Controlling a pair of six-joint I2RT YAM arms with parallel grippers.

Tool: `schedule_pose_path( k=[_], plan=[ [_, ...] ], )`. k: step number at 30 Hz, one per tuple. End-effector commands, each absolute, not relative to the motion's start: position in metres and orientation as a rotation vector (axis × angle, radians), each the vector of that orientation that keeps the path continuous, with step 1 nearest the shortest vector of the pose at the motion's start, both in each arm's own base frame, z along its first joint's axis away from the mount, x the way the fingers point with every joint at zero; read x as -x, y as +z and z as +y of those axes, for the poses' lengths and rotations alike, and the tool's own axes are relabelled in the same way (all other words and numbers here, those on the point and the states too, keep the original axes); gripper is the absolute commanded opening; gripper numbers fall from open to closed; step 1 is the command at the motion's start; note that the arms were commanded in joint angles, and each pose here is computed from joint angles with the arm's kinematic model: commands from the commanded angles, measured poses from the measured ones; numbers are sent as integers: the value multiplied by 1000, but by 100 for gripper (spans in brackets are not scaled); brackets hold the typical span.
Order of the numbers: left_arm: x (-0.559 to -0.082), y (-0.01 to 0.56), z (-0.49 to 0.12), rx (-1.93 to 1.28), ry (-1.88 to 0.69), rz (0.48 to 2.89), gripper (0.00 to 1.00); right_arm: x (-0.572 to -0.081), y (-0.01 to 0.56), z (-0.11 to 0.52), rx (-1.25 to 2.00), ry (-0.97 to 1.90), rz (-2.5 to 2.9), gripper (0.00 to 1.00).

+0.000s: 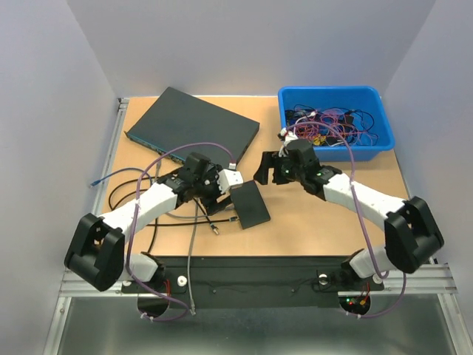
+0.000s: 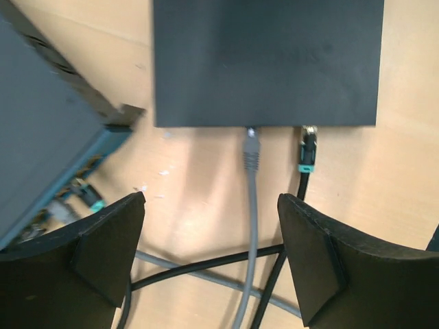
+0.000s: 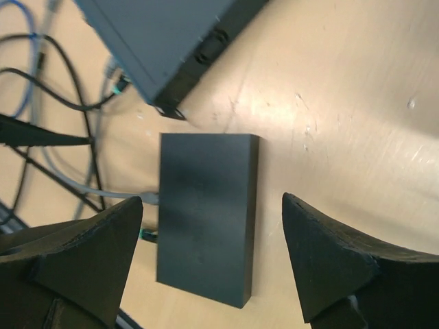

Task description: Pull the plug from the switch port

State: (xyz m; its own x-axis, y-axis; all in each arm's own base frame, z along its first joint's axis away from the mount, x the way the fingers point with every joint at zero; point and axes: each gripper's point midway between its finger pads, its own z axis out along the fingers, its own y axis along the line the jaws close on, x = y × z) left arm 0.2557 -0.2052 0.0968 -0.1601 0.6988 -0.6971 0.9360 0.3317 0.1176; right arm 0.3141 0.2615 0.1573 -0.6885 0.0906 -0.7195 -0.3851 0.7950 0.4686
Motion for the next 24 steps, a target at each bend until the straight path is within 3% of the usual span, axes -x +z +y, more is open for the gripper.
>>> schedule_pose_path(
  k=[1,2,5,13,15,24],
  plan=[
    [-273,89,-207,-1410,-349,1898,85,-318,131,270,154,725,2260,87],
    [-275,88,-209,-1400,-356,1898,78,-319,127,272,145,730,2271,87],
    [-277,80,-219,-1397,-411,1888,73,-318,114,276,157,734,2310,87],
    [-254,69,-242,-1493,-606,1762,69,-308,86,284,153,788,2395,86],
    [-255,60,-240,-1506,-604,1789,64,-305,87,284,165,792,2390,86],
    [-236,50,-239,-1581,-582,1760,64,-294,68,280,126,779,2440,85]
  ],
)
